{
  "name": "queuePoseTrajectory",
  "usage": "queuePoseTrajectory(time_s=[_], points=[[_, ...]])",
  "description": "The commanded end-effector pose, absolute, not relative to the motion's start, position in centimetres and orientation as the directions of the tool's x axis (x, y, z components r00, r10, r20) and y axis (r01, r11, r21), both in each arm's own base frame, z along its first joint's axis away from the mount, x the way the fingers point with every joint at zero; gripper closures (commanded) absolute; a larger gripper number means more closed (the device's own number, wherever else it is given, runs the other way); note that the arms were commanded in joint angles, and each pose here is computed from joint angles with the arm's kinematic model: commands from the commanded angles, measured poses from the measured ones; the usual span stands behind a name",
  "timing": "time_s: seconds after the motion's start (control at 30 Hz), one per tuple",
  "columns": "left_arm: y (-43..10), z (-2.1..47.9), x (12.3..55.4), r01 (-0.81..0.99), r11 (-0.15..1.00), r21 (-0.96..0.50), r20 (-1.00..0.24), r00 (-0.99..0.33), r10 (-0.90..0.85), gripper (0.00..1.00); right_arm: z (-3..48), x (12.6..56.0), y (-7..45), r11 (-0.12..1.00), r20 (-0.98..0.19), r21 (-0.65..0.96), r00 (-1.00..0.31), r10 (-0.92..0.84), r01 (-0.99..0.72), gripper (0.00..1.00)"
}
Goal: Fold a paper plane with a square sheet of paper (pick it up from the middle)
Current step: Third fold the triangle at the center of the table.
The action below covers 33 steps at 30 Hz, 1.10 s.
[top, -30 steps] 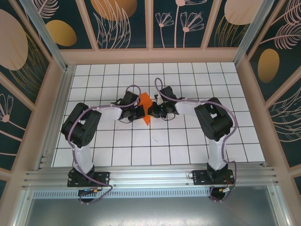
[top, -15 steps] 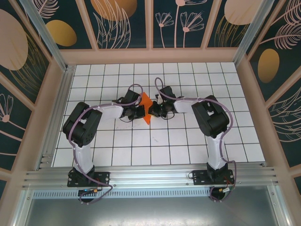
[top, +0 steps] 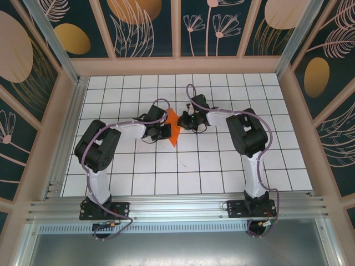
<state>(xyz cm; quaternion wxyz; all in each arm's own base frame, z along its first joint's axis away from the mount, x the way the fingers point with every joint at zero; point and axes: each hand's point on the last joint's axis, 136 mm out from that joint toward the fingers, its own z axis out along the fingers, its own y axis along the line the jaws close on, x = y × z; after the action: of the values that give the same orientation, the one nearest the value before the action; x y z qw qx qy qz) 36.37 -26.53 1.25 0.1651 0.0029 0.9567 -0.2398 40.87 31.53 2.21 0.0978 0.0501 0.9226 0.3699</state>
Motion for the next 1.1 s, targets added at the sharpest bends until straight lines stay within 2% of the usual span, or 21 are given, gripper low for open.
queuePoseTrajectory(time_s=[0.0,0.17,0.4,0.73,1.07], points=[[-22.8,-4.1,33.6,0.018,0.956,-0.294,-0.199,-0.979,-0.043,1.0,1.0,41.7,30.2,0.758,-0.135,0.649,-0.972,0.192,0.059,0.93],[-22.7,-4.2,33.5,0.02,0.957,-0.289,-0.197,-0.98,-0.039,1.0,1.9,43.7,28.3,0.784,-0.184,0.612,-0.946,0.266,0.102,0.93],[-22.8,-4.1,33.7,0.013,0.956,-0.294,-0.199,-0.979,-0.048,1.0,6.7,42.2,30.4,0.756,-0.274,0.653,-0.941,0.197,-0.032,0.93],[-22.8,-4.3,33.8,0.002,0.956,-0.294,-0.197,-0.979,-0.059,1.0,3.9,35.9,31.9,0.764,-0.143,0.645,-0.983,0.114,-0.005,0.93],[-22.7,-4.4,33.4,0.028,0.958,-0.286,-0.186,-0.982,-0.027,1.0,2.3,36.1,31.9,0.778,-0.104,0.628,-0.99,0.096,0.009,0.93]])
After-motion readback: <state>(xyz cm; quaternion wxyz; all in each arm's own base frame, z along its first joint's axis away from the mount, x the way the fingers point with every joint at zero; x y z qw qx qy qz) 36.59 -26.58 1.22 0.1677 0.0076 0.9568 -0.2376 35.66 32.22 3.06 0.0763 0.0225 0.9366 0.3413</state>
